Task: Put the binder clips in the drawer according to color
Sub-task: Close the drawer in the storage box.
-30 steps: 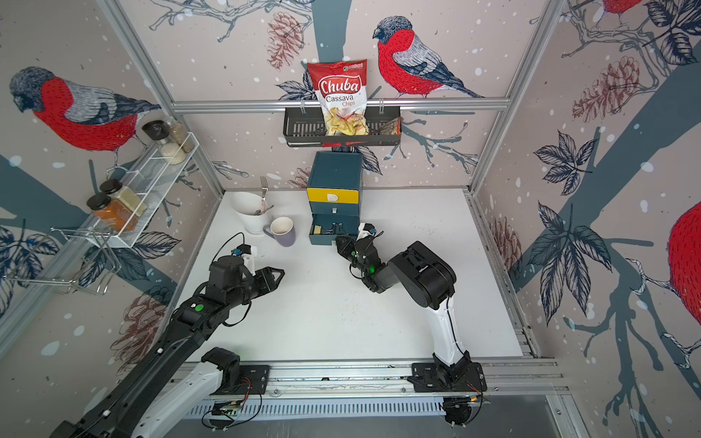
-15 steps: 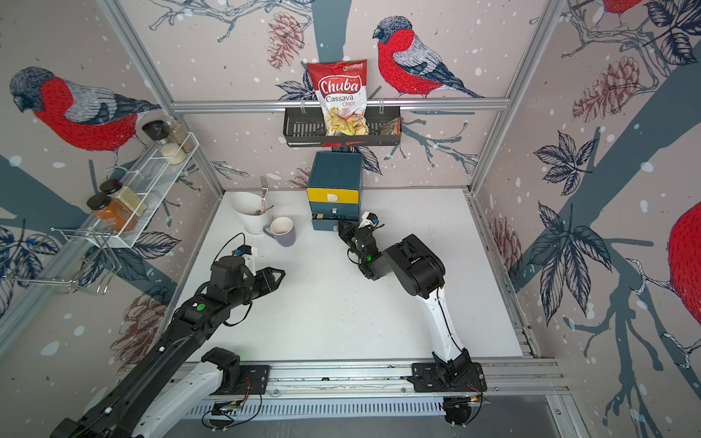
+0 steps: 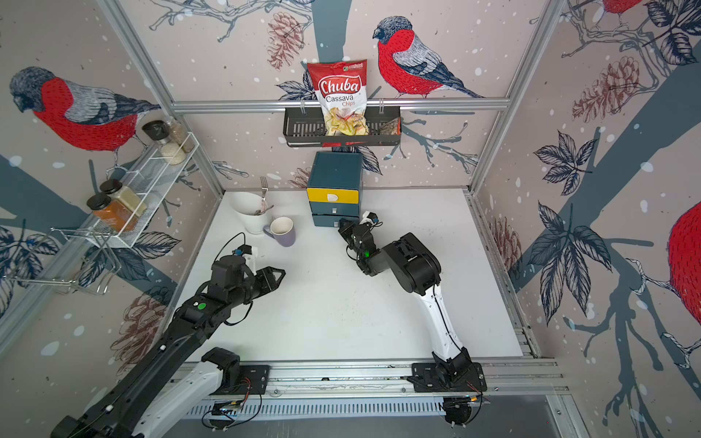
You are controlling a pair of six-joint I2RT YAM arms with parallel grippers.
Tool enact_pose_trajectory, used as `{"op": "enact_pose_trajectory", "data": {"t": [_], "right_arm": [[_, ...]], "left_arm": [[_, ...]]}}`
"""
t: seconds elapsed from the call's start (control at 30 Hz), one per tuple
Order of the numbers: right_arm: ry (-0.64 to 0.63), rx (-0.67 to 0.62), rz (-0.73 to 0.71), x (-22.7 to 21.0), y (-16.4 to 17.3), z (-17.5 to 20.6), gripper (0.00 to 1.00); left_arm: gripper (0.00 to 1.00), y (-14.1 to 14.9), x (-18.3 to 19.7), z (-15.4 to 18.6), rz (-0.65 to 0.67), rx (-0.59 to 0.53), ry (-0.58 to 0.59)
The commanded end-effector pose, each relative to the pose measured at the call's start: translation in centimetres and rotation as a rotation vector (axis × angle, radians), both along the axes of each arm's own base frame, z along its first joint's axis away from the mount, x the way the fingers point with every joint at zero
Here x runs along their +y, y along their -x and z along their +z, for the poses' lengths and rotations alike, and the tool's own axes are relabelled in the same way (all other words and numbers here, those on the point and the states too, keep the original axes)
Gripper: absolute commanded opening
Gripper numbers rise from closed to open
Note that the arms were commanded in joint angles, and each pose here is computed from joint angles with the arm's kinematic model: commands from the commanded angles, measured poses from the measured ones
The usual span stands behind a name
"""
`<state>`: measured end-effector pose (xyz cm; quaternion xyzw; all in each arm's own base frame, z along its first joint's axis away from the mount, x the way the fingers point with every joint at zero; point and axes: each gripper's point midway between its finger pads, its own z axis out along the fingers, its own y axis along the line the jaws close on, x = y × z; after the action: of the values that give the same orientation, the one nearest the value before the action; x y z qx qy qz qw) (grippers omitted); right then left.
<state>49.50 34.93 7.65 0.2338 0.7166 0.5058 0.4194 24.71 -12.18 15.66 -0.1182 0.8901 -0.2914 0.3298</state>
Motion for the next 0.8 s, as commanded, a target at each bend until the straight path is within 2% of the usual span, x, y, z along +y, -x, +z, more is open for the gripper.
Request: {"op": "enact_pose_trajectory", "data": {"t": [0.0,0.33,0.43,0.53,0.6,0.63,0.7,0.77], "right_arm": [[-0.009,0.012,-0.035,-0.6,-0.6,-0.1,0.13],[-0.034,0.002,-0.035,-0.6,-0.6,0.6,0.14],[-0.034,-0.022,-0.048,-1.4,0.4,2.2,0.16],[-0.009,-0.045,-0.072,-3.1,2.4,4.3,0.22],[0.023,-0.059,-0.115,-5.4,4.2,5.9,0.28],[0.050,-0.068,-0.131,-6.8,5.3,7.0,0.35],[0.138,-0.079,-0.157,-9.7,7.4,8.6,0.48],[0.268,-0.071,-0.190,-13.0,9.5,10.4,0.68]], "left_arm": [[0.49,-0.5,-0.1,0.6,0.003,-0.027,0.008],[0.51,-0.8,0.1,0.6,0.015,-0.029,0.004],[0.57,-0.9,0.4,1.0,0.030,-0.049,0.002],[0.70,-1.2,1.0,2.0,0.063,-0.090,-0.006],[0.90,-1.6,1.8,2.8,0.105,-0.116,-0.024],[0.99,-1.8,2.4,3.2,0.136,-0.127,-0.041],[0.99,-2.2,3.5,3.9,0.192,-0.150,-0.073],[0.99,-2.5,4.8,4.9,0.254,-0.197,-0.109]]}}
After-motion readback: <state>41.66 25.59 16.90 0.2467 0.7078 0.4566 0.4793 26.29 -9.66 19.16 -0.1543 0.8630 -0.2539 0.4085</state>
